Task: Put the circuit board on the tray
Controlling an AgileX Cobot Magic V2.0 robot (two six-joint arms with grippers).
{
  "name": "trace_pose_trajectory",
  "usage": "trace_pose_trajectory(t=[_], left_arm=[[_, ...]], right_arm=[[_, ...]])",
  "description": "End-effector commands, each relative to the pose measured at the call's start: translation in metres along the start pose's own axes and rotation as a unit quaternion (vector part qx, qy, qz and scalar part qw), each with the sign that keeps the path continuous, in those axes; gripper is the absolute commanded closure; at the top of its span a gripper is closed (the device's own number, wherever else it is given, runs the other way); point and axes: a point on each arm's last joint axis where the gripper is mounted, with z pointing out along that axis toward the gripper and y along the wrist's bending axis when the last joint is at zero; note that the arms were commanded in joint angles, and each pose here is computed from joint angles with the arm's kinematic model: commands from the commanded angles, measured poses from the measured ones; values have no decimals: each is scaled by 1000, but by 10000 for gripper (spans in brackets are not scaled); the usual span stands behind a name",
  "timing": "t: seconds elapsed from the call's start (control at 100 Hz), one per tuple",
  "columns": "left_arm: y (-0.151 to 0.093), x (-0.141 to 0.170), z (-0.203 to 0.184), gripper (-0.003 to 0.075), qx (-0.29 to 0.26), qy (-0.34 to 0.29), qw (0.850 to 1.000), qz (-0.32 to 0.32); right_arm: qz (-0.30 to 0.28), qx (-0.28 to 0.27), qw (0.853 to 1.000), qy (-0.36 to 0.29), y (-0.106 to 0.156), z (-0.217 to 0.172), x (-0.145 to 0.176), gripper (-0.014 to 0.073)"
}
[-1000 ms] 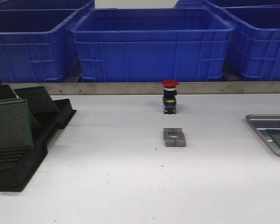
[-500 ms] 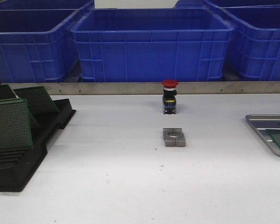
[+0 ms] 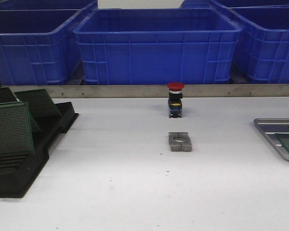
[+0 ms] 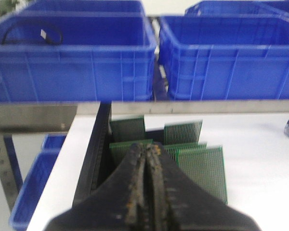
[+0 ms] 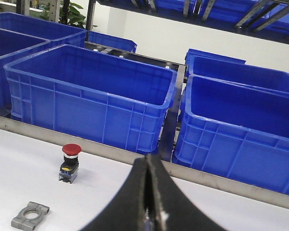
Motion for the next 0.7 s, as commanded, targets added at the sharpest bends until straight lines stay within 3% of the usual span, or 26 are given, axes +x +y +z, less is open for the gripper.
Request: trace_pose_trajectory(t=[0.0, 0.07, 0.18, 0.69], left_arm=[[2, 1, -3, 737, -9, -40, 999, -11], [4, 14, -5, 737, -14, -58, 998, -10], [5, 20, -13, 737, -23, -33, 999, -11], [6, 24, -12, 737, -30, -10, 999, -12]], right_arm=[[4, 15, 1000, -16, -4, 0, -10, 657], [4, 15, 1000, -16, -4, 0, -10, 657], [4, 16, 1000, -16, -4, 0, -10, 657], [4, 16, 1000, -15, -4, 0, -10, 657]])
